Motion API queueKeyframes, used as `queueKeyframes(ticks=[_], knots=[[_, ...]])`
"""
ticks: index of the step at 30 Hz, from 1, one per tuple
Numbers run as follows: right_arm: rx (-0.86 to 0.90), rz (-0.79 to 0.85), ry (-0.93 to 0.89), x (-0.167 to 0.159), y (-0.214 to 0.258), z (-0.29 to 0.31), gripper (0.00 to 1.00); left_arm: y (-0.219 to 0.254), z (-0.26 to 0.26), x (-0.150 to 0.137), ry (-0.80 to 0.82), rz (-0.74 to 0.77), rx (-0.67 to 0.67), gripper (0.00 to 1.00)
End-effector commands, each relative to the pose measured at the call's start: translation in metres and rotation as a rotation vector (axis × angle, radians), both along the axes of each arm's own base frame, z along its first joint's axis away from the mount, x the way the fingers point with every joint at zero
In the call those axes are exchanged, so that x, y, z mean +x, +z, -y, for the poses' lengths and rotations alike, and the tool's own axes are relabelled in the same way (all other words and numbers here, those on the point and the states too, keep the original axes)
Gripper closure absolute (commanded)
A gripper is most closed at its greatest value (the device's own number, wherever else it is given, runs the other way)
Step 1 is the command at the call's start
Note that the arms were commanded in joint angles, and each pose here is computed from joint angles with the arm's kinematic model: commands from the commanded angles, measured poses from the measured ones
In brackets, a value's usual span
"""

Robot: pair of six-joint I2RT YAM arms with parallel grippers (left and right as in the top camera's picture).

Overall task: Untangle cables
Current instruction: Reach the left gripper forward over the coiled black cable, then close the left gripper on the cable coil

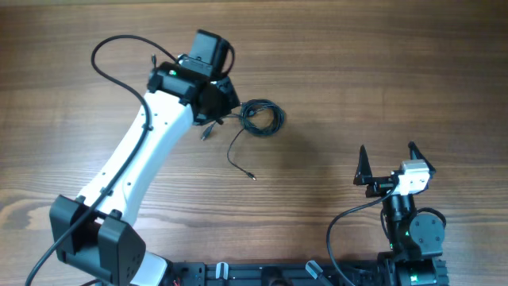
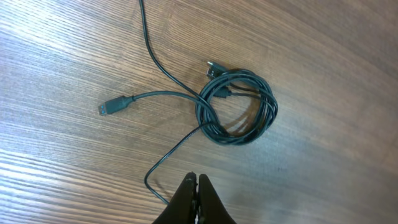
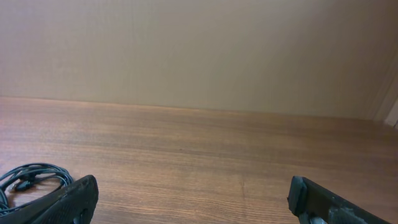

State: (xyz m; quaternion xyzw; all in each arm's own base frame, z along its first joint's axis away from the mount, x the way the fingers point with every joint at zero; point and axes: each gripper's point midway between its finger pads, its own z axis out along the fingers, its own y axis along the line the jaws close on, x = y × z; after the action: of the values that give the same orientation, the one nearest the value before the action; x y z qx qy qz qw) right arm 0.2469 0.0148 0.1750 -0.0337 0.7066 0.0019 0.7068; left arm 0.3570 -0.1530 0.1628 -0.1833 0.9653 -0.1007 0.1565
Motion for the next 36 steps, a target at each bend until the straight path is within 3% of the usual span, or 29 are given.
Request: queueKeyframes(ticks=[1, 7, 9, 10, 20, 36], knots=[[0.02, 0.011, -0.02, 0.0, 0.003, 0.004, 0.0, -0.003, -0.002, 0.009, 0.128, 0.044, 0.07, 0.95], [0.02, 0.011, -0.02, 0.0, 0.003, 0.004, 0.0, -0.031, 0.012, 0.012, 0.123, -0.002, 0.087, 0.79], [0.02, 0.011, -0.02, 0.0, 0.003, 0.004, 0.0, -0.041, 0.014, 0.014, 0.121, -0.018, 0.097, 0.59], [0.02, 0.011, -0.02, 0.0, 0.003, 0.004, 0.0, -0.048, 0.015, 0.015, 0.12, -0.028, 0.102, 0.57], [0.02, 0.011, -0.02, 0.0, 0.003, 0.004, 0.0, -0.086, 0.02, 0.024, 0.118, -0.073, 0.131, 0.47], [0.02, 0.011, -0.02, 0.0, 0.003, 0.004, 0.0, -0.13, 0.039, 0.021, 0.078, -0.142, 0.139, 0.56]])
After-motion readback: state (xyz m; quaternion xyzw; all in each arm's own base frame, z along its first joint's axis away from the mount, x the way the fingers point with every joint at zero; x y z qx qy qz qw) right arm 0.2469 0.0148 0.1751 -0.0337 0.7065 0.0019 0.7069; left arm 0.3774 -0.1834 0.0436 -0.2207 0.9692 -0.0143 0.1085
